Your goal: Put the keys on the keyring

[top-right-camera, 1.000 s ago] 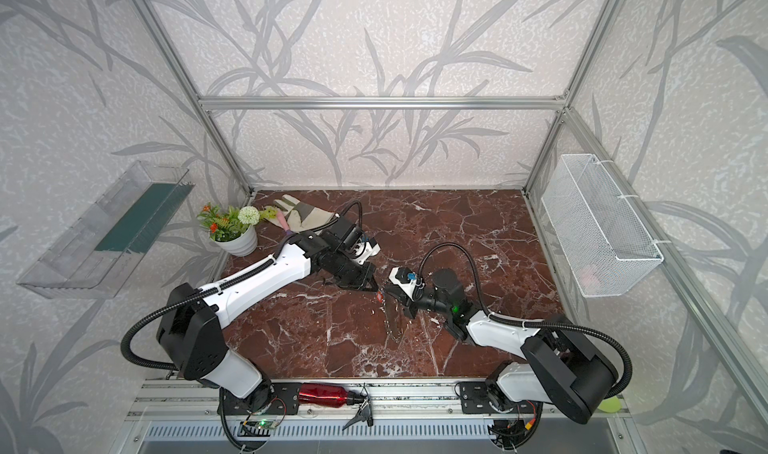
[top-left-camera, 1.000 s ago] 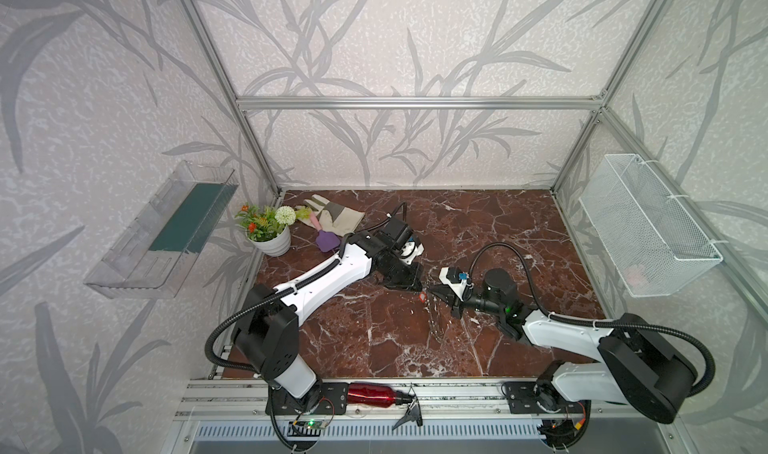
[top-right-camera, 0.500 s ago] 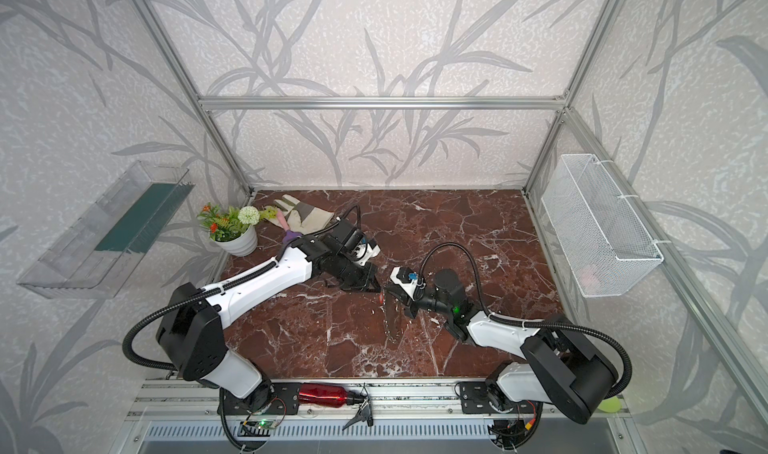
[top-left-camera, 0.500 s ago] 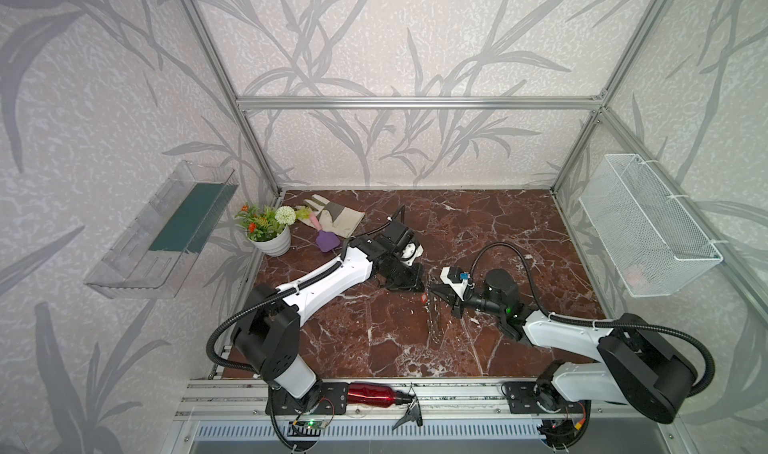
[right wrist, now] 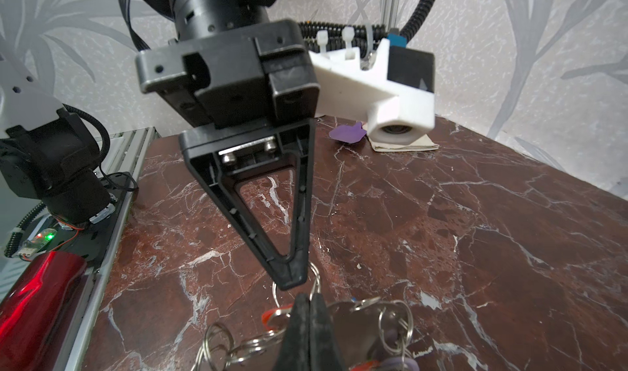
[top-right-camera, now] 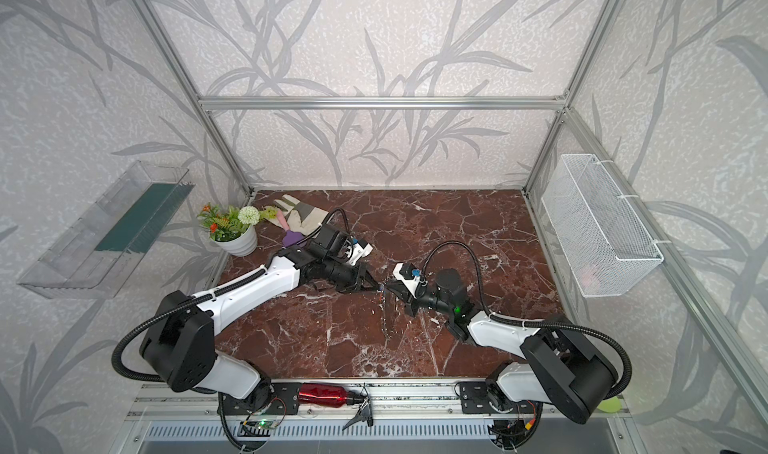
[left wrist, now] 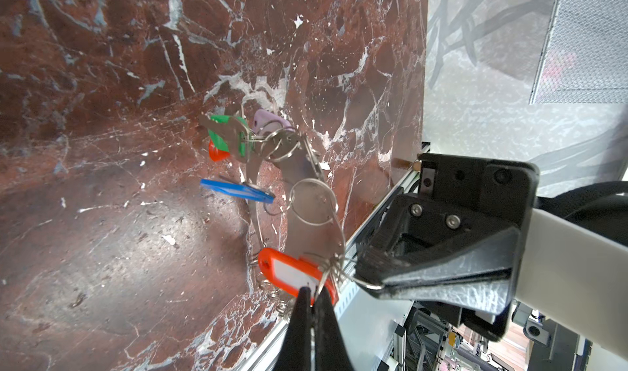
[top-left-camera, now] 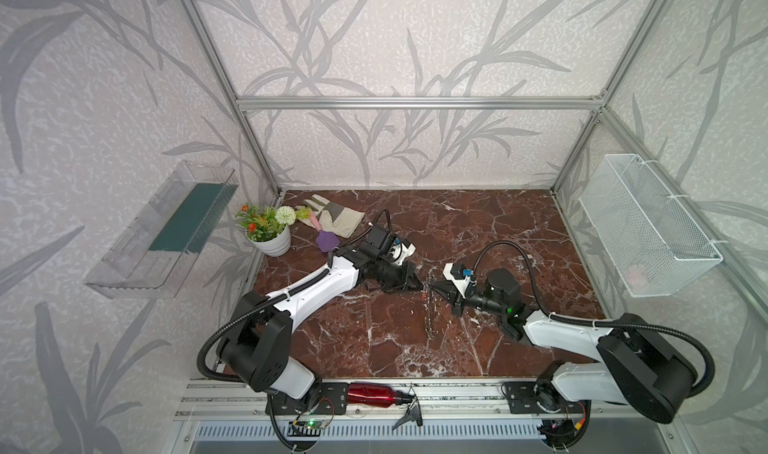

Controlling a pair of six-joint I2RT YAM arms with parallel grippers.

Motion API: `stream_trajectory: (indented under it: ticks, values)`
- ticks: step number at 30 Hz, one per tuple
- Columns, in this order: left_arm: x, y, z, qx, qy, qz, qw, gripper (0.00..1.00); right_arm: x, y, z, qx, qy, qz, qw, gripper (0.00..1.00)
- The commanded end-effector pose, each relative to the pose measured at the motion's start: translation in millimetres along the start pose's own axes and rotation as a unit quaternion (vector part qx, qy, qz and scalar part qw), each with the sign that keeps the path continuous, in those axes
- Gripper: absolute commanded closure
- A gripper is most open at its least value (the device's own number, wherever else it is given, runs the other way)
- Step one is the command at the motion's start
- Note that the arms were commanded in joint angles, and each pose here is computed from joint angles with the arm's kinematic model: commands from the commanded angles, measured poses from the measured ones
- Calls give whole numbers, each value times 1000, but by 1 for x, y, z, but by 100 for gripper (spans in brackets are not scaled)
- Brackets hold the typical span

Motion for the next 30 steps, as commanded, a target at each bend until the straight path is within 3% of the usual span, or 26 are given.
stream_trajectory:
  ticks: [1,5,17,30]
  values:
    - [10,-11,14,13,-5,-47,999,100,66,-10,3,14,-48,-126,991,100]
    - [17,-28,4,-26,19,-67,997,100,88,-11,-1,14,-43,-152,987,100]
    - [14,-54,-32,-90,102,-56,989,100,155,-12,-12,31,-42,-225,973,100]
    - [15,-61,-49,-142,118,-59,981,100,174,-8,-12,49,-30,-248,967,100]
Point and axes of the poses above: each gripper's point midway between its finger pads, its own y axis out along the fingers, its own z axis along the line the jaws close on, x = y × z, the point moved 7 cm from there along -y, back along the fingers, and after that the axes turned 5 degrees about -y, right-handed, at the moved point
